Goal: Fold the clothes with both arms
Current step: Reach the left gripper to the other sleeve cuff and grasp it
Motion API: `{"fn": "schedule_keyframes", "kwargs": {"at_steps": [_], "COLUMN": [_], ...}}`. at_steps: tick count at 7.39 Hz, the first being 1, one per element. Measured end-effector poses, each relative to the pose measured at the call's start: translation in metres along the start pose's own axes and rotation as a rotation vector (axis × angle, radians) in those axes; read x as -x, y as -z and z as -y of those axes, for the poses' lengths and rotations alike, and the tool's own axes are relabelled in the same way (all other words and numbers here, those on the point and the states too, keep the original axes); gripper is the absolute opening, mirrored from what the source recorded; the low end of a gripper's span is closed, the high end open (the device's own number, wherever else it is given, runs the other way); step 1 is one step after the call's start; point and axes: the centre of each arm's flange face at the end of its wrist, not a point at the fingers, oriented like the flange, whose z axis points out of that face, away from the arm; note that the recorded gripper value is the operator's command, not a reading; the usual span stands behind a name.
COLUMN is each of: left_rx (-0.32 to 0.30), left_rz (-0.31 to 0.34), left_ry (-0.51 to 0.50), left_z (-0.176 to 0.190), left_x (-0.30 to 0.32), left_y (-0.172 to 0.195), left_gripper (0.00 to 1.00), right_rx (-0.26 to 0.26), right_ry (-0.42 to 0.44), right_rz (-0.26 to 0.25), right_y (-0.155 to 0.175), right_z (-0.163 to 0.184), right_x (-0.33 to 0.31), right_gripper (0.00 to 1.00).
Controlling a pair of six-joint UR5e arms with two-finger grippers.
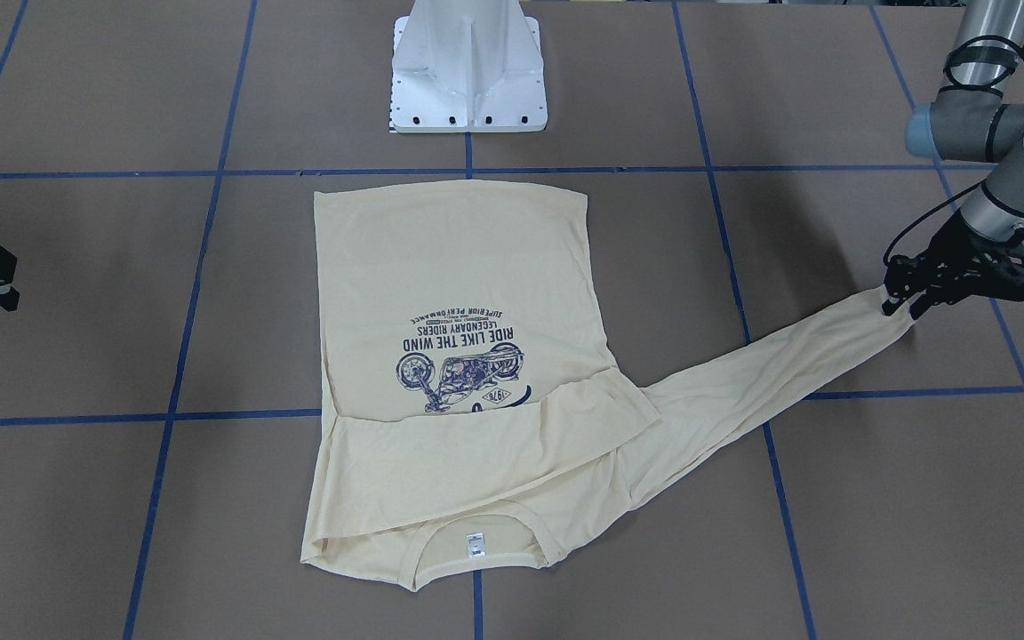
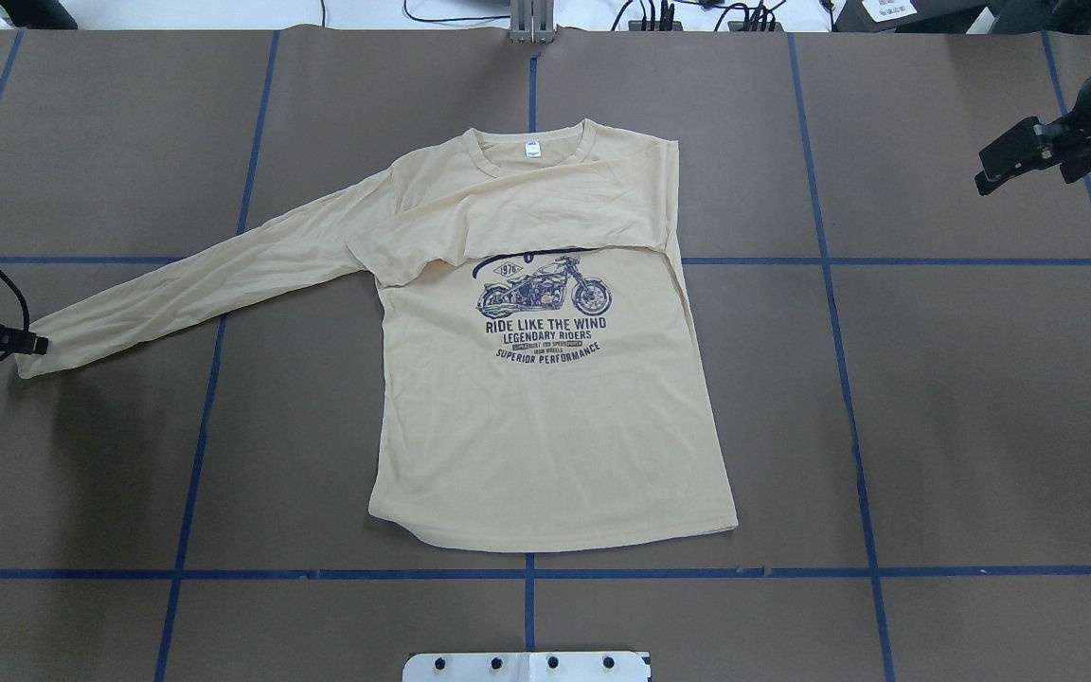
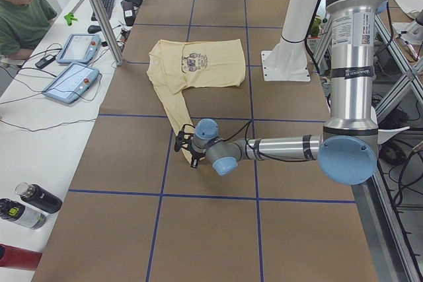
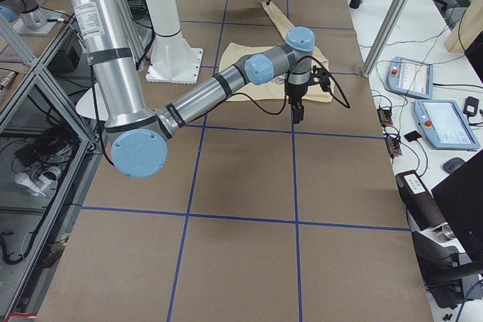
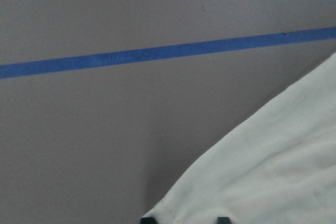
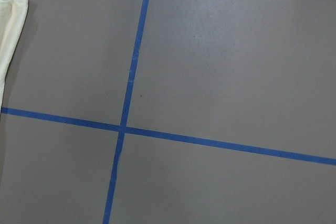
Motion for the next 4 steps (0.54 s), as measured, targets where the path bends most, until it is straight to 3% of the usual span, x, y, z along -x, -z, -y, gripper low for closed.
{"fn": "schedule_keyframes", "kwargs": {"at_steps": [4], "left_rx": [-0.023], "left_rz": [-0.034], "left_ry": [-0.02], "left_z": [0.011], "left_x": [-0.029], "left_y": [0.021], "left_gripper": [0.0], "right_rx": [-0.013], "right_ry": [-0.025], "right_rz": [0.007], "right_y": [0.007], "right_z": [-0.002], "right_x": [0.005], "right_gripper": [1.0]}}
